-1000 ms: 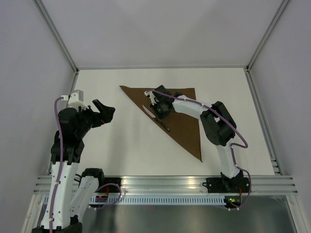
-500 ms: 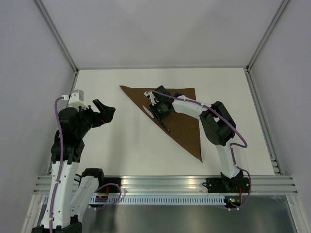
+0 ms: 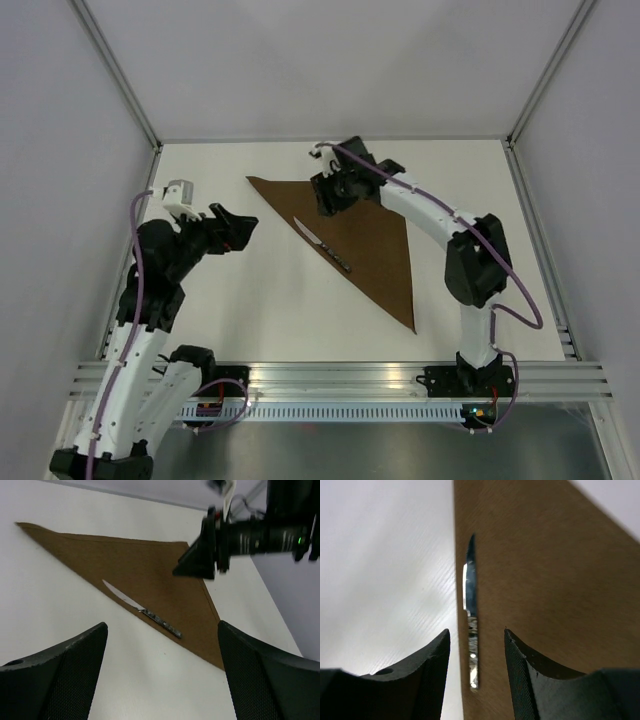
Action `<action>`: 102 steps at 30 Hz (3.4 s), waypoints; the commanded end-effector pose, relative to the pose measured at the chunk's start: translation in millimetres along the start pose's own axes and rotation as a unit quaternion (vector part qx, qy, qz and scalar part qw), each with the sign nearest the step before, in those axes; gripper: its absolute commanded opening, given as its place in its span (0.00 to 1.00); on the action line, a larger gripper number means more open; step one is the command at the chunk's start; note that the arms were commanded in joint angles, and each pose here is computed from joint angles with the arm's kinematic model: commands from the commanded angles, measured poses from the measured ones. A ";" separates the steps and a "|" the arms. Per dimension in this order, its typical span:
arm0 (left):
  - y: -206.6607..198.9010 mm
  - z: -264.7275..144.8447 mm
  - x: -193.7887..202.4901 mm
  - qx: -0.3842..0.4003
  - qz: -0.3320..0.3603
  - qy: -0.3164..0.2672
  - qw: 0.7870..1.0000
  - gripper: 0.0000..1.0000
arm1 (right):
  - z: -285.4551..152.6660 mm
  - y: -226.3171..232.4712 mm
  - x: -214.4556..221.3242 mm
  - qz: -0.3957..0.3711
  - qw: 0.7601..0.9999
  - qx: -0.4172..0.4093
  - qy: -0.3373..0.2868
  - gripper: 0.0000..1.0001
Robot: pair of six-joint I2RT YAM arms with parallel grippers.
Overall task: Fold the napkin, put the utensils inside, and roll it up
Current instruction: Place the utensil onto the napkin, then fold the napkin
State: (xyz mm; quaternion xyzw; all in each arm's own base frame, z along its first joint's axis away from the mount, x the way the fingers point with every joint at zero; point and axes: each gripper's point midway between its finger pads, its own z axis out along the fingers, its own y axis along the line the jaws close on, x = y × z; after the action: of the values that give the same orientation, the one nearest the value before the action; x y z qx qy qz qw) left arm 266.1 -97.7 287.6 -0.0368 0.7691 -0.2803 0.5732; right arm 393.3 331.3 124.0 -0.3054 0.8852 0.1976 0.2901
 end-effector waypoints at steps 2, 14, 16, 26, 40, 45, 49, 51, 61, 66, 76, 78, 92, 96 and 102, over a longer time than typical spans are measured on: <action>-57.4 20.4 4.5 0.077 0.087 -0.034 0.993 0.93 | -98.3 -82.7 -43.7 0.092 0.991 0.034 -0.088 0.53; -168.9 47.0 176.8 0.185 0.399 -0.036 0.897 0.95 | -162.0 -206.8 47.3 0.236 0.959 0.106 -0.112 0.53; -190.8 43.9 195.0 0.206 0.419 -0.052 0.883 0.95 | -160.4 -219.2 59.5 0.252 0.955 0.115 -0.106 0.52; -237.0 42.5 299.5 0.278 0.536 -0.089 0.793 0.95 | -155.4 -238.7 74.4 0.268 0.950 0.129 -0.094 0.51; -266.7 42.1 371.4 0.350 0.560 -0.045 0.750 0.85 | -156.0 -241.9 79.2 0.277 0.947 0.130 -0.095 0.48; -265.0 42.9 389.3 0.362 0.564 -0.023 0.742 0.79 | -156.0 -242.4 80.7 0.279 0.947 0.130 -0.094 0.48; -263.2 44.9 397.8 0.364 0.570 -0.016 0.737 0.75 | -157.1 -241.5 79.2 0.280 0.946 0.129 -0.098 0.47; -261.3 47.1 403.1 0.362 0.575 -0.013 0.734 0.74 | -157.9 -241.8 79.4 0.280 0.946 0.129 -0.098 0.46; -262.1 55.3 416.7 0.362 0.580 0.000 0.730 0.59 | -160.5 -241.8 80.4 0.283 0.945 0.128 -0.100 0.44; -258.3 63.4 419.6 0.354 0.578 0.007 0.735 0.58 | -162.4 -241.2 79.2 0.283 0.945 0.126 -0.103 0.43; -250.7 72.7 423.7 0.351 0.577 0.026 0.737 0.48 | -163.0 -242.3 80.3 0.284 0.945 0.125 -0.103 0.42; -249.5 72.9 424.2 0.350 0.577 0.030 0.737 0.43 | -162.2 -242.3 81.2 0.285 0.945 0.125 -0.102 0.41; -272.6 83.9 399.6 0.334 0.550 0.036 0.765 0.02 | -160.2 -244.1 83.0 0.286 0.945 0.126 -0.099 0.40; -286.0 90.4 372.6 0.318 0.524 0.041 0.789 0.02 | -159.9 -244.9 82.3 0.285 0.945 0.126 -0.099 0.40; -292.9 98.7 337.5 0.328 0.440 0.091 0.831 0.02 | -161.2 -243.5 81.3 0.284 0.945 0.125 -0.100 0.39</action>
State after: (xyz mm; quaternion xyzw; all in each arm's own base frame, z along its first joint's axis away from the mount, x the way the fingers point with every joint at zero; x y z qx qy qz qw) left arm 157.7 -505.5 72.9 0.5756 0.5839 -0.1631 0.5488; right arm 434.6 32.3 144.7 0.0136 0.9238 0.1824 0.3364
